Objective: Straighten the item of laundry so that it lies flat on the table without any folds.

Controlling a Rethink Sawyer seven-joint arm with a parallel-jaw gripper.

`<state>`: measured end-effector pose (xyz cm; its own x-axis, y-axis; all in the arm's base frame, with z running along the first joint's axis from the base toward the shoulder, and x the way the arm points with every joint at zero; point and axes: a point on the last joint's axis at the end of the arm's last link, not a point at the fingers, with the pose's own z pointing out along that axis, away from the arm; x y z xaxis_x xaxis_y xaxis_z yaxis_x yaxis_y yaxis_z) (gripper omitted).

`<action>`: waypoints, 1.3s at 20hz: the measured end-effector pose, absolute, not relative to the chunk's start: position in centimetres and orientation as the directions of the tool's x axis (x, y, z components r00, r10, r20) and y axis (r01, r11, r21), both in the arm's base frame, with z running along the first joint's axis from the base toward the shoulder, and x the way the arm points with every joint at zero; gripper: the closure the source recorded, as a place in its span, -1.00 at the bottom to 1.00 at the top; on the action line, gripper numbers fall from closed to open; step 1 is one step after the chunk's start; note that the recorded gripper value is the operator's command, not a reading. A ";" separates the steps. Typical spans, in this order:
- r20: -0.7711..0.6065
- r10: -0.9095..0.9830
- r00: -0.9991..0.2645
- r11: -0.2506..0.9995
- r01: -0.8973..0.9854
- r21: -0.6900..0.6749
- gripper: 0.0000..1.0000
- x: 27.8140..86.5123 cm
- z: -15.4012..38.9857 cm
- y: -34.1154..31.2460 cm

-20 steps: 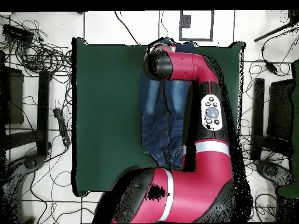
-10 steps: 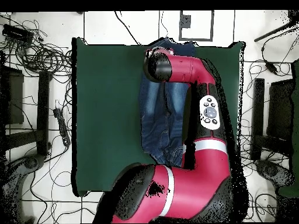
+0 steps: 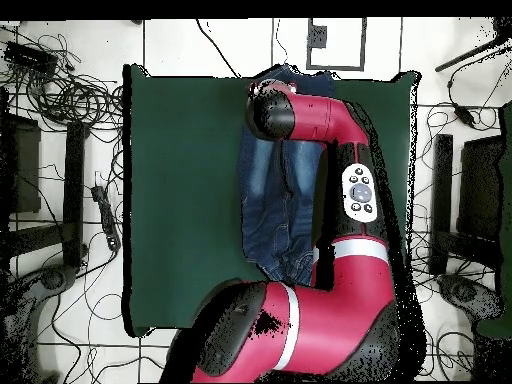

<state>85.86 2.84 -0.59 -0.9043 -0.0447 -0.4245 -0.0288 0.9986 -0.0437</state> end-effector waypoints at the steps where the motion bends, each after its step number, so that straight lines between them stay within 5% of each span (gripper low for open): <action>1: -0.429 -0.042 -0.902 0.999 -0.028 -0.041 -1.00 85.9 -0.5 2.9; 26: -0.423 0.015 -0.906 0.999 0.000 0.037 -1.00 84.9 -5.9 5.3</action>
<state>84.87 5.30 -5.92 -0.9061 0.0154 -0.4228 -0.0004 0.9993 0.0373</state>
